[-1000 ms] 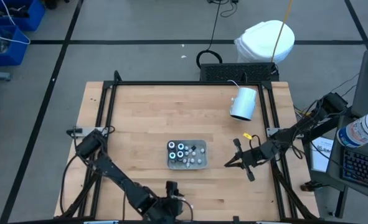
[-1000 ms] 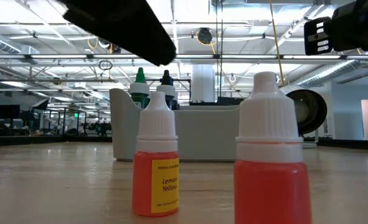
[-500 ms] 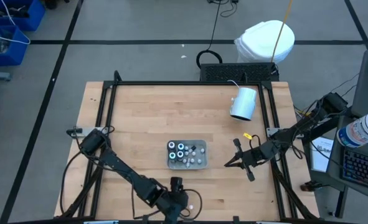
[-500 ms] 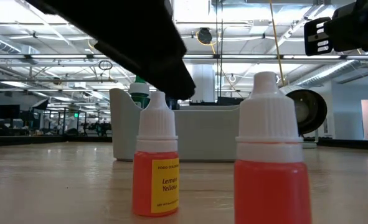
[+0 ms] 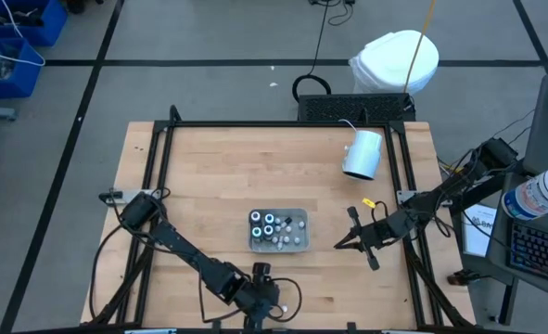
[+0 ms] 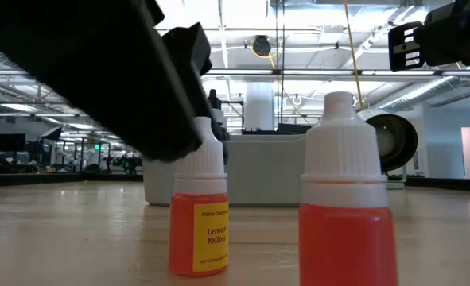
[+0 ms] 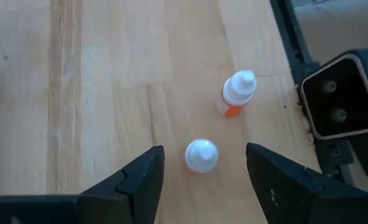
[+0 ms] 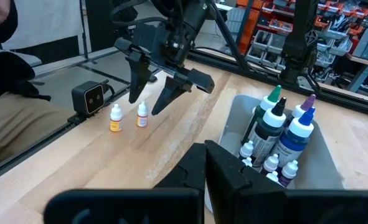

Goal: Pick & Place food coloring
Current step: Put the small orange food coloring bottle into the gray bin

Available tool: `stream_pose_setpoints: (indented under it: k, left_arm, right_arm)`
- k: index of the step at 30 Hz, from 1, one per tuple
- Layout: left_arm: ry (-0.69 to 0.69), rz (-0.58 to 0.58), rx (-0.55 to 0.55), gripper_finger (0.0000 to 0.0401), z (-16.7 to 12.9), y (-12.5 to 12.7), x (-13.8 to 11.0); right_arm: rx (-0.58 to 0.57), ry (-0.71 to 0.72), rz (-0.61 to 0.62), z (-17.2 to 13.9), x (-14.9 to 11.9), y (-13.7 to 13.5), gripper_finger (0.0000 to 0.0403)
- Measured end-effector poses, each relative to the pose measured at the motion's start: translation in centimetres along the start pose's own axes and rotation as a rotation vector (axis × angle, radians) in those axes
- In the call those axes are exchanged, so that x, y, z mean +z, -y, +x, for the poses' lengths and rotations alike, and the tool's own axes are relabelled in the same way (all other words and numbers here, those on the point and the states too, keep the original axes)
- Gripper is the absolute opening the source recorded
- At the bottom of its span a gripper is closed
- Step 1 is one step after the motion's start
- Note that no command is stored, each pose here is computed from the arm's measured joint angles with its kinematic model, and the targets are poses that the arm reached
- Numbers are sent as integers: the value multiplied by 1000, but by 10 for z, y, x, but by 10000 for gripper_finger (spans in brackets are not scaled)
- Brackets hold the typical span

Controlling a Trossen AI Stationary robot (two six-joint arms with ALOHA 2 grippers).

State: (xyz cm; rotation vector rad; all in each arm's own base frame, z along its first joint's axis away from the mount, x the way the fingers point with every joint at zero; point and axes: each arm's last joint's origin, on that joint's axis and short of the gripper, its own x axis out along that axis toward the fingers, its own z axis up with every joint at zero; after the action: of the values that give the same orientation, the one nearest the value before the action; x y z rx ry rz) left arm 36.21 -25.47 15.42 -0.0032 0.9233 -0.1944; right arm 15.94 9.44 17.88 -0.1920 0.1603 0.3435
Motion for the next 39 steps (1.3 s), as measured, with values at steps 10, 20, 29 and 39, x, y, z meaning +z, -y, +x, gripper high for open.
stream_pose_setpoints:
  k: [10, 20, 29, 39]
  left_arm:
    - [6, -2, 6, 227, 1, -4, 2]
    - [10, -12, 4, 227, 1, -4, 3]
    - [12, -6, 3, 227, 1, -4, 3]
    - [19, 3, -1, 227, 1, -4, 4]
  right_arm:
    - [0, 1, 0, 0, 0, 0, 0]
    - [-30, 35, -49, -12, 9, 9, 0]
    - [12, 96, -12, -34, 0, 18, 0]
    - [-35, 133, 42, -44, -23, 26, 0]
